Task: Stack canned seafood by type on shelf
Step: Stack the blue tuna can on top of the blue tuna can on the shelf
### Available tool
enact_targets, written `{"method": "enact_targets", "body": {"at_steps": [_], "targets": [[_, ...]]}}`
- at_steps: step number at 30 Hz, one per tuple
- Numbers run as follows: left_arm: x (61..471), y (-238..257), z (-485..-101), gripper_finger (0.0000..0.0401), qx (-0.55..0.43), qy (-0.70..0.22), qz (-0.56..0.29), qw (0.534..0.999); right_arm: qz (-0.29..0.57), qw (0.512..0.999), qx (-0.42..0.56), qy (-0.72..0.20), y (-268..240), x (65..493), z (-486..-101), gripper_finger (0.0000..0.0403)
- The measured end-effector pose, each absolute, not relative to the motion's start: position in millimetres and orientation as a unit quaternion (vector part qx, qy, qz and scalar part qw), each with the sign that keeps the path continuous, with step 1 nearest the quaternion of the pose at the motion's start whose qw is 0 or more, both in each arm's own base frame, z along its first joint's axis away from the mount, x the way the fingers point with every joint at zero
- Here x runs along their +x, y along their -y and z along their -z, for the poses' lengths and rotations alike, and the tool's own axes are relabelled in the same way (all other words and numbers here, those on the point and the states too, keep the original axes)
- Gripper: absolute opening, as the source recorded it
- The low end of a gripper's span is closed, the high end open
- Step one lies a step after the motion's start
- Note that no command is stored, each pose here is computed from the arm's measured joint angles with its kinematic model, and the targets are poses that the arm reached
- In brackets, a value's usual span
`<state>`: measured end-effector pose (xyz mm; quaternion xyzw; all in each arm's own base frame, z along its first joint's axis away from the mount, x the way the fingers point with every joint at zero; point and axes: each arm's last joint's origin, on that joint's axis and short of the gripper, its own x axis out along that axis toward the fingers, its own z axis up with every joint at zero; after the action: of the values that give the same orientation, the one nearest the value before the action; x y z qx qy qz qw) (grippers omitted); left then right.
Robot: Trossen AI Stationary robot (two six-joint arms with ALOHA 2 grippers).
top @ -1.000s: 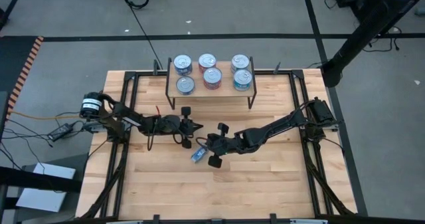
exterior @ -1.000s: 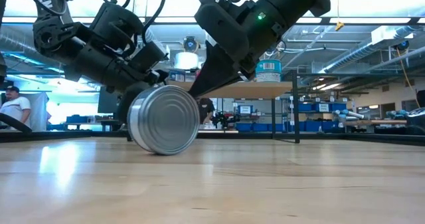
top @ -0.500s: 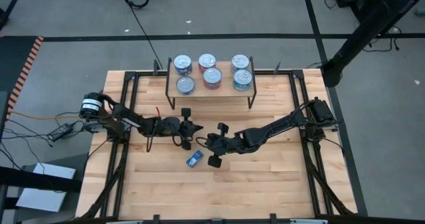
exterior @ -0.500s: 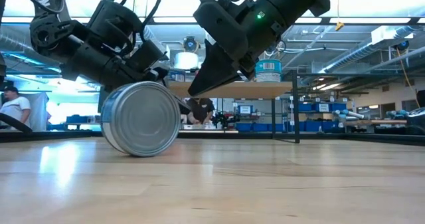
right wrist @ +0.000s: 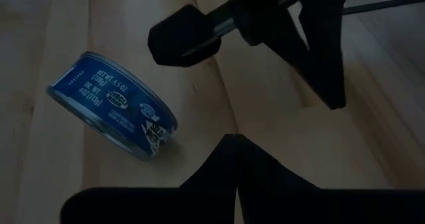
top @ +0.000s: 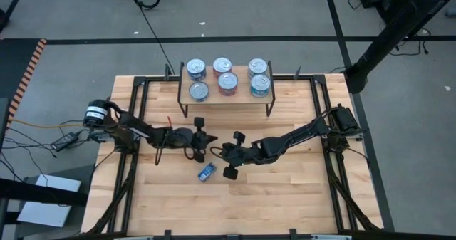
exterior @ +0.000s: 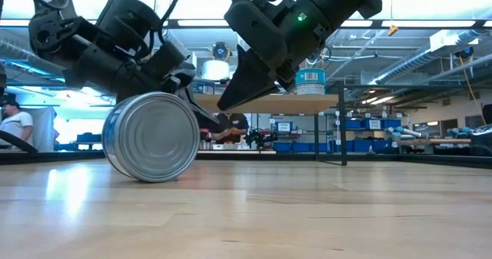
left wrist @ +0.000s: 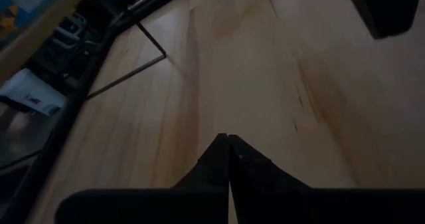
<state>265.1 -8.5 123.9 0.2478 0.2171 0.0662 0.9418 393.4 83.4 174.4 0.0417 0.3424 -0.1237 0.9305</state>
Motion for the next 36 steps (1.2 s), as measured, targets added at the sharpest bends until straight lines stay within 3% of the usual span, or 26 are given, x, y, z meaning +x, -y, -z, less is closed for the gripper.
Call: {"method": "enact_targets", "body": {"at_steps": [16,25,36], "targets": [[234,28,-159,0.0005,0.233,-0.260,-0.032,0.937,0.128,0.931,0.030,-0.342,-69,397,-175,0.0011],[215,46,-179,0.0005,0.224,-0.240,-0.019,0.944,0.119,0.934,0.023,-0.336,-57,401,-177,0.0011],[199,58,-181,0.0005,0.207,-0.267,-0.013,0.941,0.106,0.941,0.014,-0.321,-45,405,-180,0.0012]]}}
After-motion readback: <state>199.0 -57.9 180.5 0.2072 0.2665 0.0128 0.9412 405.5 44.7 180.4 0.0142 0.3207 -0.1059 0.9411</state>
